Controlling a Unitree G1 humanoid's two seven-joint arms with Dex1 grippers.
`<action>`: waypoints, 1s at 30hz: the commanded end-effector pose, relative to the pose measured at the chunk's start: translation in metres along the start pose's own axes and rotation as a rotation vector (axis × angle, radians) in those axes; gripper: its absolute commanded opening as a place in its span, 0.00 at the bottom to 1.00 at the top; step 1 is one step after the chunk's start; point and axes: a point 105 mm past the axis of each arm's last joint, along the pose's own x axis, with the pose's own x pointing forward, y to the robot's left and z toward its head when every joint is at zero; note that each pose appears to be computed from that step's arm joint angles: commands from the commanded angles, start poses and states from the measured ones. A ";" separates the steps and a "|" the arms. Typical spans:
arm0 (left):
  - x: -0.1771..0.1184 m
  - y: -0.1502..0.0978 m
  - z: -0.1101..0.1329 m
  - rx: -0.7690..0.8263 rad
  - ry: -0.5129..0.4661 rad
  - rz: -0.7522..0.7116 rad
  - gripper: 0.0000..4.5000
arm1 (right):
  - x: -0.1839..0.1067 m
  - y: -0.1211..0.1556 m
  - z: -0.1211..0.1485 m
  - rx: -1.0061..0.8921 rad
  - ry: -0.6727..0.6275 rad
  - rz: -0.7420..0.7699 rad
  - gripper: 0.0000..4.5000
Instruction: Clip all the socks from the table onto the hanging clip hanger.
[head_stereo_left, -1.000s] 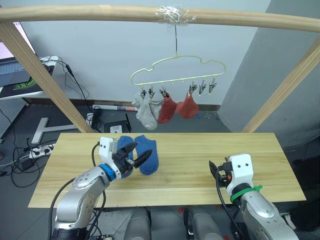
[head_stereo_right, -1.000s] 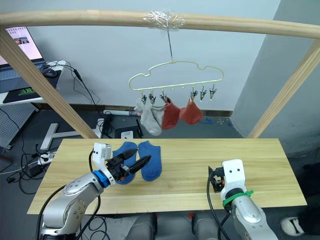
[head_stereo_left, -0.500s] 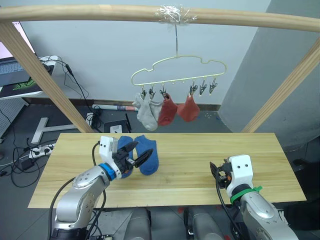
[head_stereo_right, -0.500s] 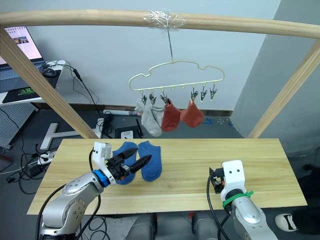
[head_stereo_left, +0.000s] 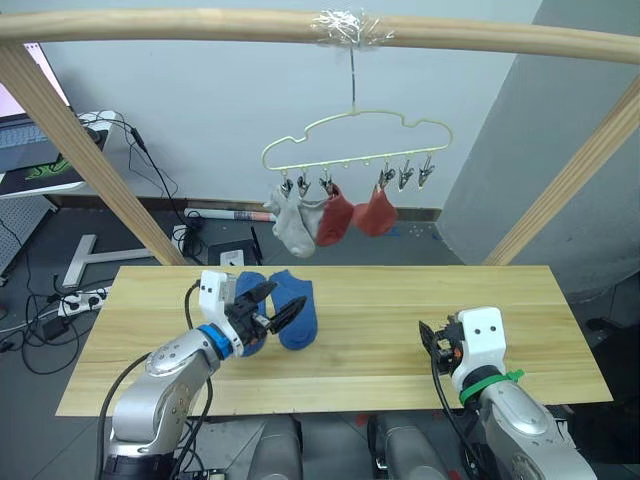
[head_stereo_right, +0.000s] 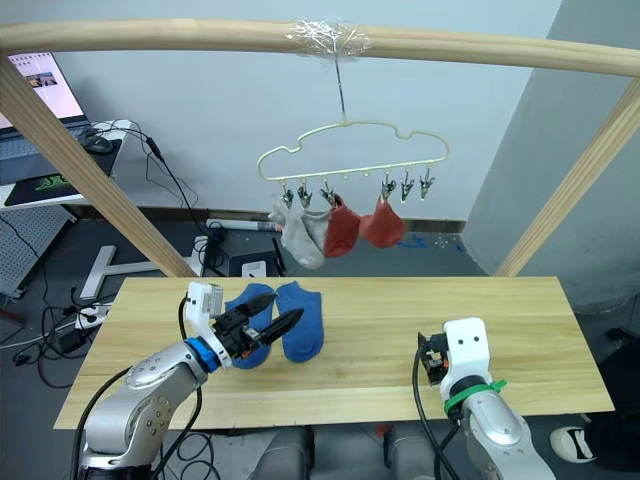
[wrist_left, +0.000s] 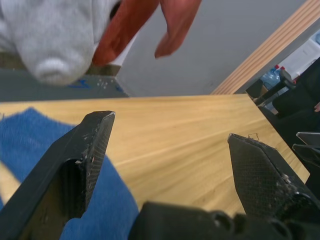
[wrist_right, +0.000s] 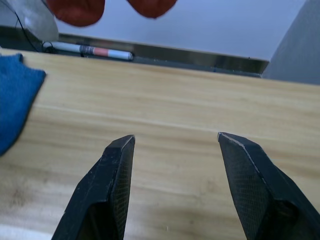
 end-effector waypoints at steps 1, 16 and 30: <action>0.006 -0.001 0.024 0.049 -0.046 -0.052 0.92 | 0.004 -0.002 0.027 0.018 -0.090 -0.003 0.61; 0.042 -0.018 0.126 0.218 -0.167 -0.354 0.92 | 0.061 -0.001 0.133 0.107 -0.303 0.059 0.61; 0.054 -0.029 0.159 0.277 -0.205 -0.428 0.92 | 0.106 0.004 0.162 0.076 -0.335 0.116 0.48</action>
